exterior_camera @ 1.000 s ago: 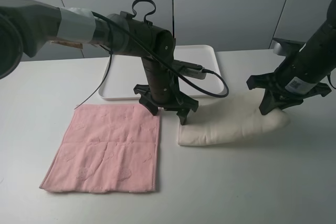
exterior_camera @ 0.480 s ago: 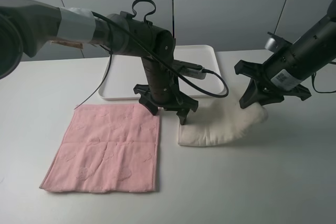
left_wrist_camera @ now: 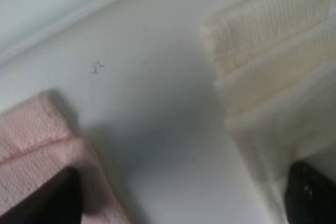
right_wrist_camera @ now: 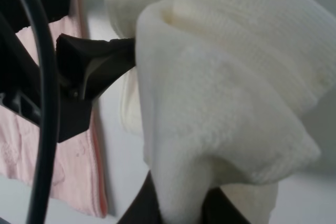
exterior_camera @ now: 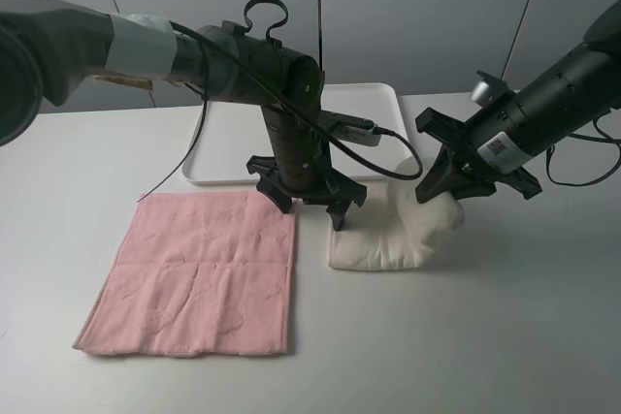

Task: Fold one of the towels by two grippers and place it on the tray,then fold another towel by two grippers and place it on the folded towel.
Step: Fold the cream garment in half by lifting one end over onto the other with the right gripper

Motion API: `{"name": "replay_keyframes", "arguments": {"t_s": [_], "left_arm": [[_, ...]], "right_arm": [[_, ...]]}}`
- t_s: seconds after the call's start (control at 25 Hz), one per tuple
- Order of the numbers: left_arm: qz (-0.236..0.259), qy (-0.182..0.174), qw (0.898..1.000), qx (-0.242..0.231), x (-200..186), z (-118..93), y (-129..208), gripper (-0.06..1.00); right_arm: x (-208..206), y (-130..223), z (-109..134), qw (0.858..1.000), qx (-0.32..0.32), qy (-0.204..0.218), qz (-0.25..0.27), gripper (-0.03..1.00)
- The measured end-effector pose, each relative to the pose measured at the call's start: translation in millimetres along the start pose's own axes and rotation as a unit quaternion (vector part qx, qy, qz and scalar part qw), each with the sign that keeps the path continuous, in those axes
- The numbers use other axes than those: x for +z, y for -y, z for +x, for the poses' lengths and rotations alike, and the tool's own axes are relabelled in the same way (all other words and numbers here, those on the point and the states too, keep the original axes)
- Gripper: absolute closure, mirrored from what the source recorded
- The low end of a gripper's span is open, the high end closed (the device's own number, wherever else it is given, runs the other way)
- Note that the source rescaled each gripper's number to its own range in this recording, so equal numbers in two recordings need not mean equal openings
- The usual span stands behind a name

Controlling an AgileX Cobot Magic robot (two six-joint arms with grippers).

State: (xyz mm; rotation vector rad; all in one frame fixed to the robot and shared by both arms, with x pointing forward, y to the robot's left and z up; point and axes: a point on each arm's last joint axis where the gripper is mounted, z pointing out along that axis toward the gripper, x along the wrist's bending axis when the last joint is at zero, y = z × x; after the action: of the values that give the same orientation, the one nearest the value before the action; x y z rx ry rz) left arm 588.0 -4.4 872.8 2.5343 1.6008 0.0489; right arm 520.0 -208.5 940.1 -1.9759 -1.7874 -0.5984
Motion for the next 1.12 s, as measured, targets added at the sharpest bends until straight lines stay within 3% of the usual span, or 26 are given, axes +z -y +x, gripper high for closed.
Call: {"name": "replay_keyframes", "arguments": {"t_s": [0.48,0.76,1.12], "left_arm": [[0.000,0.000,1.000,0.001,0.0,0.0,0.0,-0.05],[0.000,0.002,1.000,0.001,0.0,-0.3,0.1,-0.05],[0.001,0.005,1.000,-0.003,0.0,-1.0,0.3,-0.05]], "right_arm": [[6.4,-9.3,-3.4,0.999,0.000,-0.002,-0.034,0.88],[18.1,-5.9,13.0,0.999,-0.026,-0.001,-0.046,0.88],[19.3,-8.3,13.0,0.998,-0.022,0.002,-0.066,0.86]]}}
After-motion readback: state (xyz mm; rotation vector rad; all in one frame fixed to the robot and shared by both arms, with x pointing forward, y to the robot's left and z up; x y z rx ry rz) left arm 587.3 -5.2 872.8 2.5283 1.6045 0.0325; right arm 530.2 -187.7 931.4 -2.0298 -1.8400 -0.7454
